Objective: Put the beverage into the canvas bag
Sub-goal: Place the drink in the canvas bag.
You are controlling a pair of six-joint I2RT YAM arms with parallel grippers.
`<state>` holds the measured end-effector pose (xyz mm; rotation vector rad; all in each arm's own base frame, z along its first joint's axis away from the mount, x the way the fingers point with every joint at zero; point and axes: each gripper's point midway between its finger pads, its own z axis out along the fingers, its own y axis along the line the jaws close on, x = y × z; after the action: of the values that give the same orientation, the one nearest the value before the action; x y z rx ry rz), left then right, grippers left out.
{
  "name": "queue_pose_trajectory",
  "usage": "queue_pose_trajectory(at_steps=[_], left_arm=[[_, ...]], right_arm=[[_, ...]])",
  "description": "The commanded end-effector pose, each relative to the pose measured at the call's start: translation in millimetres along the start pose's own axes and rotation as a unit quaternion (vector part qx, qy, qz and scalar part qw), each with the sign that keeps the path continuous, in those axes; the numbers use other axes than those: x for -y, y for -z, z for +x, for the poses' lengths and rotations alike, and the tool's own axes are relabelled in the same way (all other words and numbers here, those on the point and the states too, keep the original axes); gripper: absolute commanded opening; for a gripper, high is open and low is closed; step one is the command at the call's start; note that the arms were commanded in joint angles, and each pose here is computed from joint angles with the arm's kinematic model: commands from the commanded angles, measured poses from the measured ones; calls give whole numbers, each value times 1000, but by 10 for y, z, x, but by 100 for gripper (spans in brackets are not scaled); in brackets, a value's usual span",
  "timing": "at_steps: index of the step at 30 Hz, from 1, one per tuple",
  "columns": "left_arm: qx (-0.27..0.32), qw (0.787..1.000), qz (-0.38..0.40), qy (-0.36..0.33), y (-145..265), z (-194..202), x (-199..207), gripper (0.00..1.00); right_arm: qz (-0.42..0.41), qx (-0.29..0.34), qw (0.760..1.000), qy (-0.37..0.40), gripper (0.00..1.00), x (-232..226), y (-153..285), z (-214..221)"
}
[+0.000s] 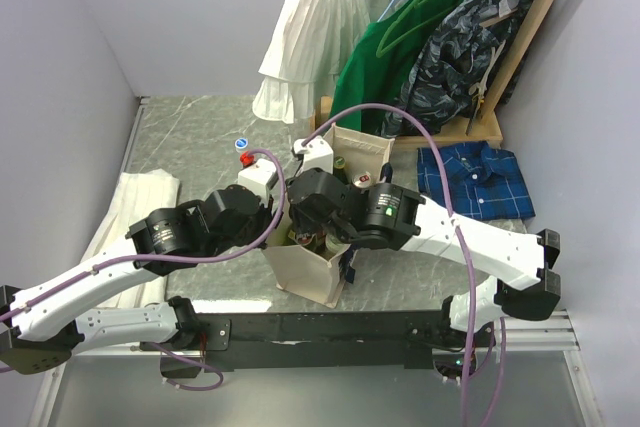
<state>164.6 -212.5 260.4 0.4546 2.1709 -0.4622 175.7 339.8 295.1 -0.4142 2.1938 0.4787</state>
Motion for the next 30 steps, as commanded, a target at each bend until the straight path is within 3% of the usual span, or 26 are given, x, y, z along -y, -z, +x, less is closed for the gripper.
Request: queue_pose_trajectory(at_steps=[1,30], left_arm=[[58,998,30,15,153,-359,119,1],[72,996,34,28,260,-415,87,1]], right_arm=[[-27,75,995,-57,0,-152,129,-369],[-25,34,998,-53,0,-225,-153,53]])
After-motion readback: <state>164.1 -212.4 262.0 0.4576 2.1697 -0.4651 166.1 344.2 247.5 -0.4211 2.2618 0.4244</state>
